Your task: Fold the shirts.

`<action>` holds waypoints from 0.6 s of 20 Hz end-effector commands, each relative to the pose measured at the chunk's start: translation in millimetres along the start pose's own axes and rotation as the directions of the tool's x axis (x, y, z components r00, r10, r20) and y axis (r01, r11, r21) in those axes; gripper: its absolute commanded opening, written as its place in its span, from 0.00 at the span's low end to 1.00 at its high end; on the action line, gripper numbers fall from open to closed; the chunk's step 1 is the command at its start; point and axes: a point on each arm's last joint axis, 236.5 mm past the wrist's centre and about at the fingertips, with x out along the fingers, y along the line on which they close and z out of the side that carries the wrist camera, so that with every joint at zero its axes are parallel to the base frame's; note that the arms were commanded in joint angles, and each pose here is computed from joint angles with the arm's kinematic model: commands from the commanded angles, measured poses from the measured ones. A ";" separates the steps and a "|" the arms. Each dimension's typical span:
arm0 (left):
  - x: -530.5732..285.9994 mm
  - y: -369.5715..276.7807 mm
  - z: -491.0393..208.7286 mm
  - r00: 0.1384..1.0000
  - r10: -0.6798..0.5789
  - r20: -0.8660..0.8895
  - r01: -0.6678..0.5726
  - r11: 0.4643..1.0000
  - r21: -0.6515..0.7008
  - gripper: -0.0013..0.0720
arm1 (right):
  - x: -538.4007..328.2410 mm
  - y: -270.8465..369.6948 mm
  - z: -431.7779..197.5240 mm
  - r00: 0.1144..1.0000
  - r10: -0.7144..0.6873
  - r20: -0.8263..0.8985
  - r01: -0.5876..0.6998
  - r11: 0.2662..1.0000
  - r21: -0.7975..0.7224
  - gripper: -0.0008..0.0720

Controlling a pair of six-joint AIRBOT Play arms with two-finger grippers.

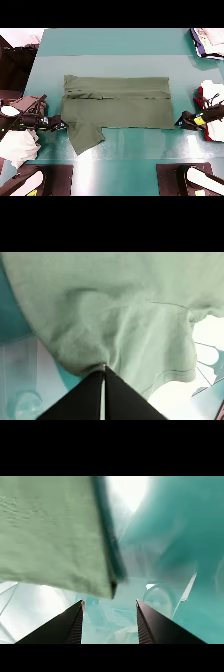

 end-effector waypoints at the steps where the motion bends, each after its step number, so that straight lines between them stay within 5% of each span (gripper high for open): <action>1: -1.0 -1.6 -0.4 1.000 -0.004 -0.004 0.004 1.000 0.007 0.05 | 20.1 -6.0 -2.5 0.999 0.023 0.022 -0.024 0.999 0.031 0.53; 7: -1.1 -3.2 -3.7 1.000 -0.010 -0.018 0.011 1.000 0.006 0.05 | 24.1 17.6 10.4 0.990 0.118 0.080 -0.121 0.992 0.026 0.43; 9: -1.1 -4.0 -6.2 0.999 -0.014 -0.029 0.014 1.000 0.009 0.05 | 27.1 23.1 7.1 0.991 0.114 0.063 -0.113 0.993 -0.027 0.03; 12: -8.5 -9.3 -17.4 0.995 -0.016 -0.095 0.022 0.998 0.058 0.05 | 22.4 27.7 -3.0 0.995 0.098 0.020 -0.096 0.991 -0.088 0.03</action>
